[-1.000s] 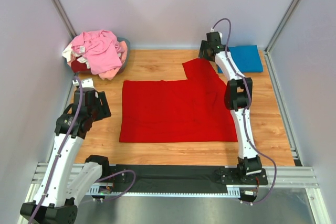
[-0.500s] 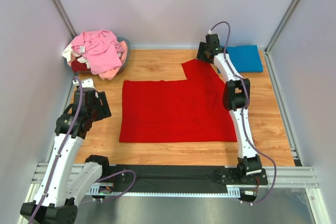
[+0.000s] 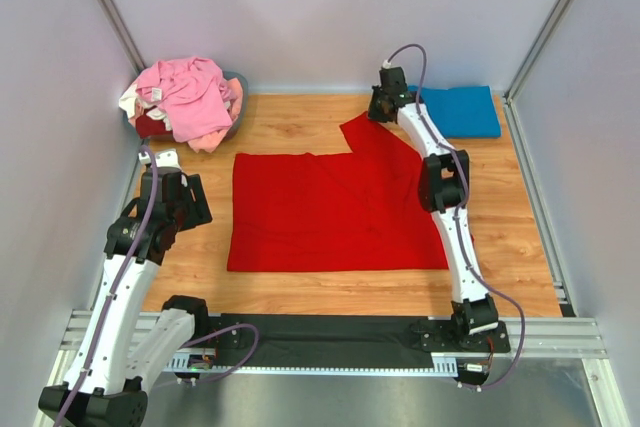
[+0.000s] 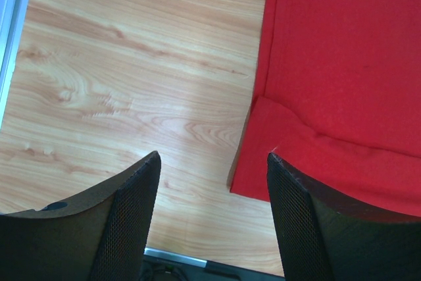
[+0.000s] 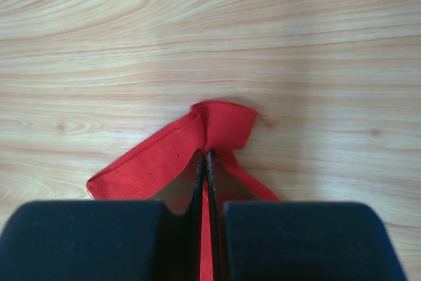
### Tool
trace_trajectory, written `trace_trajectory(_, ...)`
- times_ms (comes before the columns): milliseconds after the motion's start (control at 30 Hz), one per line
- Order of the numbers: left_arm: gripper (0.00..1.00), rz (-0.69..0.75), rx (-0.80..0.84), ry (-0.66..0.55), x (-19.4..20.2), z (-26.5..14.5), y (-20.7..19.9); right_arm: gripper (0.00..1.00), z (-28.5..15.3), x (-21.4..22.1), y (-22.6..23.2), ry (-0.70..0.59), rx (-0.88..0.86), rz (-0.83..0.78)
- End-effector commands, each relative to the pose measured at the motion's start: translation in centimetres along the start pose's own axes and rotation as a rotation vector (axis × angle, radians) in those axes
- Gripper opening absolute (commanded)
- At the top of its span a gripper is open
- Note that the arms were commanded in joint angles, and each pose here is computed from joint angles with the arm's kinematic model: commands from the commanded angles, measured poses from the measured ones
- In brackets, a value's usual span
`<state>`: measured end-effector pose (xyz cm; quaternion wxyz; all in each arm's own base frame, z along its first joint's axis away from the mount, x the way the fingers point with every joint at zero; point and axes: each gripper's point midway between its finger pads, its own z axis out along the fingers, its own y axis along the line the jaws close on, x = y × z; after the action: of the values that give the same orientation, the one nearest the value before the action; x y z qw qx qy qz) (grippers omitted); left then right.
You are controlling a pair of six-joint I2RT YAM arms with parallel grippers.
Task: Fold and stack the t-shirts
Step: Fold the tshirt
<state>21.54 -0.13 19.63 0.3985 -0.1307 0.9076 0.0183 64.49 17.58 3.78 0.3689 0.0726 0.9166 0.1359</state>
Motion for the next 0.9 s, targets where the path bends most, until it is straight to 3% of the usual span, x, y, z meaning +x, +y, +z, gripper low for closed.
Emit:
trace_trajectory(0,0.73,0.011,0.012,-0.024,-0.5,0.0,-0.1,0.0,-0.2,-1.7,-2.8,-0.031,0.037,0.039)
trace_trajectory(100,0.73,0.013,0.006,-0.02,-0.5,0.1,0.0,0.0,-1.1,-3.0,-3.2,-0.057,0.031,0.036)
trace_trajectory(267,0.74,0.017,0.021,0.034,-0.4,1.2,-0.8,0.0,-6.3,-8.2,-2.1,-0.161,-0.006,0.061)
trace_trajectory(400,0.7,-0.014,0.13,0.101,-0.7,3.0,-3.9,0.0,-10.4,-10.3,-1.9,-0.2,-0.013,0.06)
trace_trajectory(600,0.68,-0.089,0.161,0.116,-3.5,8.1,-7.1,0.0,-15.8,-11.3,-1.3,-0.211,-0.051,0.043)
trace_trajectory(867,0.65,-0.063,0.088,0.214,-7.3,17.0,-10.9,0.0,-19.5,-9.9,-2.6,-0.184,0.018,0.019)
